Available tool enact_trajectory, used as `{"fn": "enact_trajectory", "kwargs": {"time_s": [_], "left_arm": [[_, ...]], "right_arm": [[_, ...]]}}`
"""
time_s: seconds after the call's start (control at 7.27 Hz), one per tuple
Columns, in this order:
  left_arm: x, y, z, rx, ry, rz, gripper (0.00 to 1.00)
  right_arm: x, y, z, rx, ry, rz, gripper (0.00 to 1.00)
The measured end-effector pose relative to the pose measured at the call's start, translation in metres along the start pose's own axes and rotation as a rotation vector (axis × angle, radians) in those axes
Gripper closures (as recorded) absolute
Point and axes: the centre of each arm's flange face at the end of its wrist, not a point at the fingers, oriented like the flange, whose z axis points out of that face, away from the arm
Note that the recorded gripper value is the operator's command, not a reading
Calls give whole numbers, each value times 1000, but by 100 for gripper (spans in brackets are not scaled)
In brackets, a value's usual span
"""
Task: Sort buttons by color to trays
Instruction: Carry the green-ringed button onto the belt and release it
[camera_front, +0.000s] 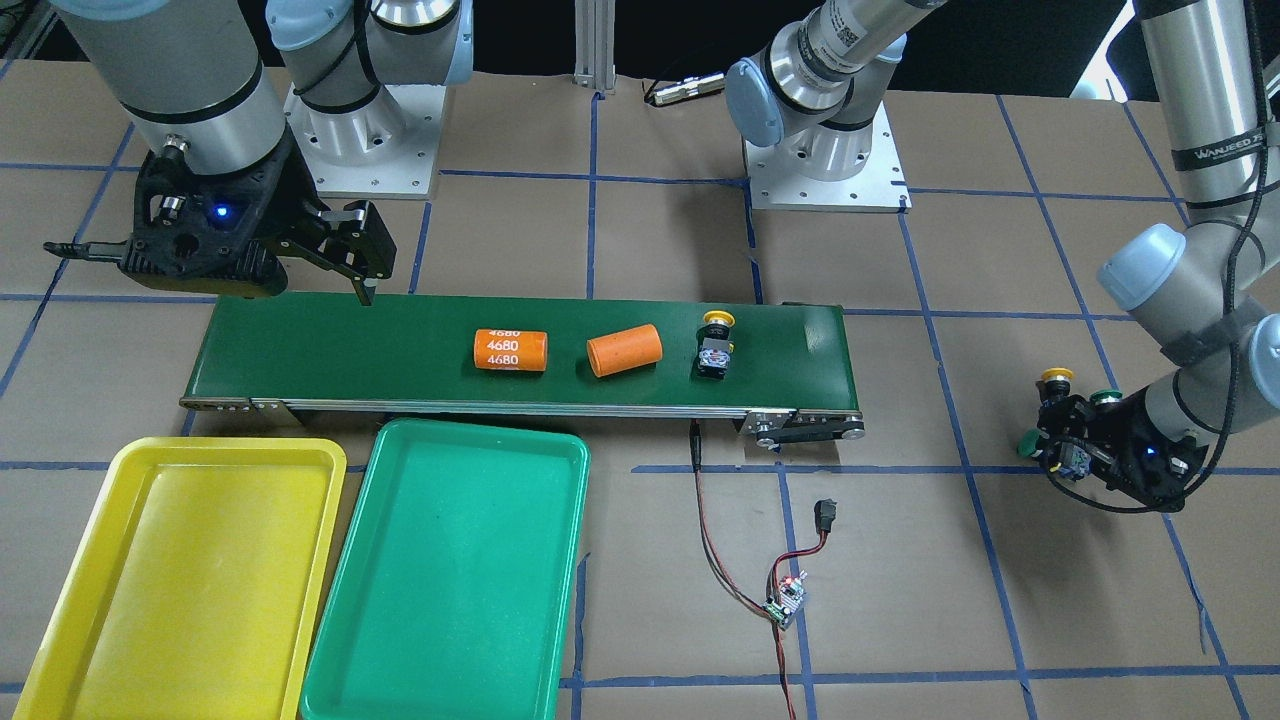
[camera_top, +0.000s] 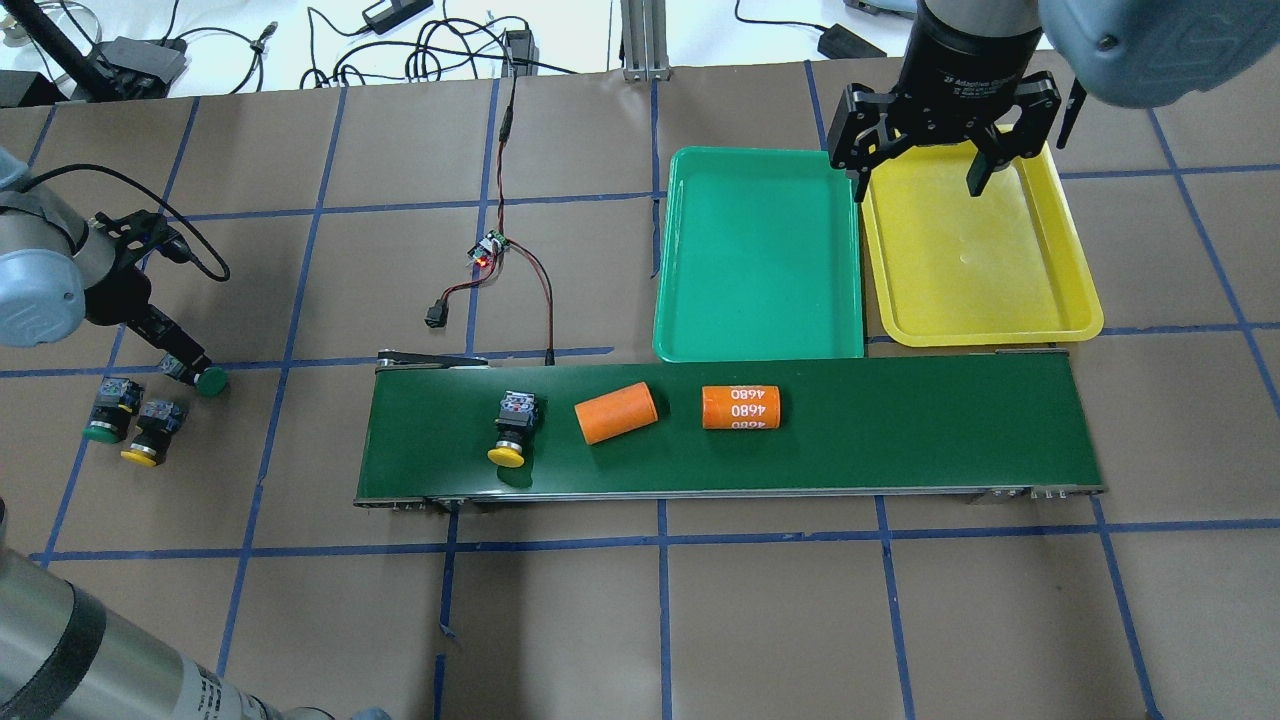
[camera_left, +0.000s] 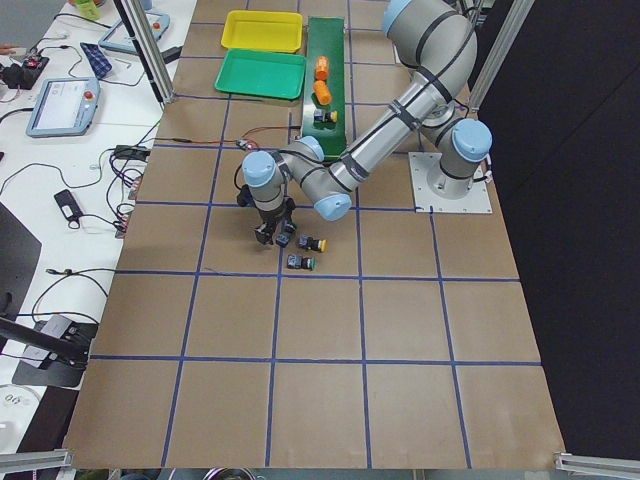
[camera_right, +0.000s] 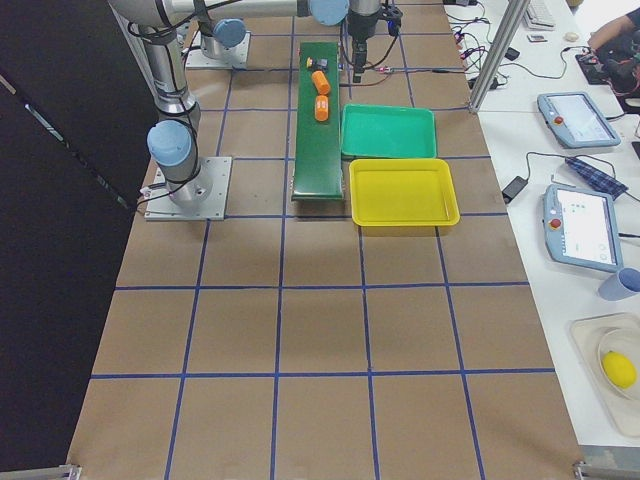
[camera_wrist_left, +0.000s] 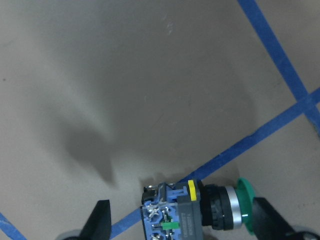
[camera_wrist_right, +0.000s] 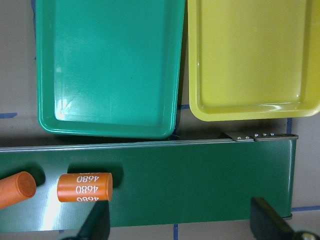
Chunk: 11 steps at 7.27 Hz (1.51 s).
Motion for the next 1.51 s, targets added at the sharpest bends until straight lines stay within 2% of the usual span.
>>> {"fn": "enact_trajectory", "kwargs": {"time_s": [0.55,1.1,1.51], "left_arm": [[-9,10,7,8,30,-48,0],[-20,15,6,36,108,-75,0],[-18,13,4,25,210,-91,0]], "right_arm": [[0,0,0,0,0,0,0],[0,0,0,0,0,0,0],[0,0,0,0,0,0,0]]}}
